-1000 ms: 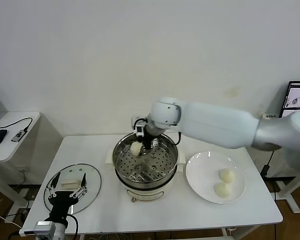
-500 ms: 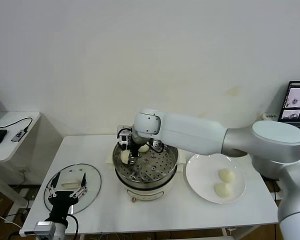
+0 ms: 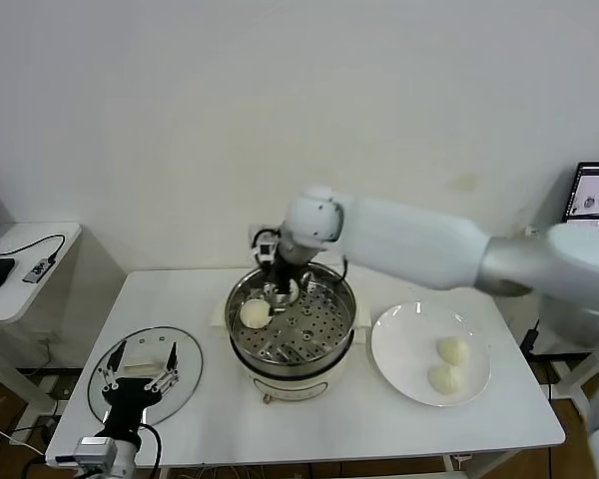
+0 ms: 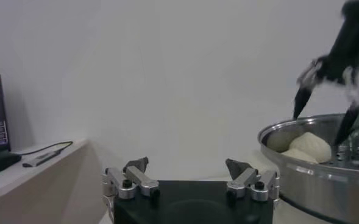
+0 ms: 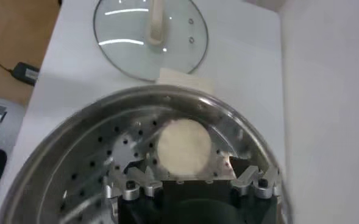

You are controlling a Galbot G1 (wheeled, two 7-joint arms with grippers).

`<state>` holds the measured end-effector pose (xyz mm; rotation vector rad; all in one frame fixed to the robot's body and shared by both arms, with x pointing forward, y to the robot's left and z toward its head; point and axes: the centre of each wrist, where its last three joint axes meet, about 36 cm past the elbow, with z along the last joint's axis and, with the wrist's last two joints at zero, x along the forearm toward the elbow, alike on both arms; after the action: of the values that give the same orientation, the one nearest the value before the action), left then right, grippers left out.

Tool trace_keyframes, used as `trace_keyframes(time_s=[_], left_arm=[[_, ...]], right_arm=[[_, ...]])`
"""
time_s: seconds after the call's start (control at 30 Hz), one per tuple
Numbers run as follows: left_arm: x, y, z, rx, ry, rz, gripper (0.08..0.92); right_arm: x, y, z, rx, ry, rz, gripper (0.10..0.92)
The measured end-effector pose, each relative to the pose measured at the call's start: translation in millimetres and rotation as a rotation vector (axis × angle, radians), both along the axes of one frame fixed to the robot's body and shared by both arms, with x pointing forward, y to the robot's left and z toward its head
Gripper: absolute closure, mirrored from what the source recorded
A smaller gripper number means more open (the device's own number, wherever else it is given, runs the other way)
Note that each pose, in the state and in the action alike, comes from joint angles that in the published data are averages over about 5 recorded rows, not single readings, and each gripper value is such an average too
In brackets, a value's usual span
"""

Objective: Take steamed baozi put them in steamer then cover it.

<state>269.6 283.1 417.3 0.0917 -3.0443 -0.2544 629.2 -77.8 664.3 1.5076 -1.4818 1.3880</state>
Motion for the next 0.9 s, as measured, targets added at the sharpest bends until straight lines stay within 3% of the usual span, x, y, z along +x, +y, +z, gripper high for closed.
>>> trace_keyframes(time_s=[0.37,0.9], left_arm=[[0,0,-3,0.008,0.012,-0.013,0.177],[-2,0,-6,0.024,0.026,-0.012,0.177]], right_arm=[[-35,-145,-5,-0.107,-0.003,0.01,0.2],[-82,-268,-104,-0.198,0.025,-0.073,0.2]])
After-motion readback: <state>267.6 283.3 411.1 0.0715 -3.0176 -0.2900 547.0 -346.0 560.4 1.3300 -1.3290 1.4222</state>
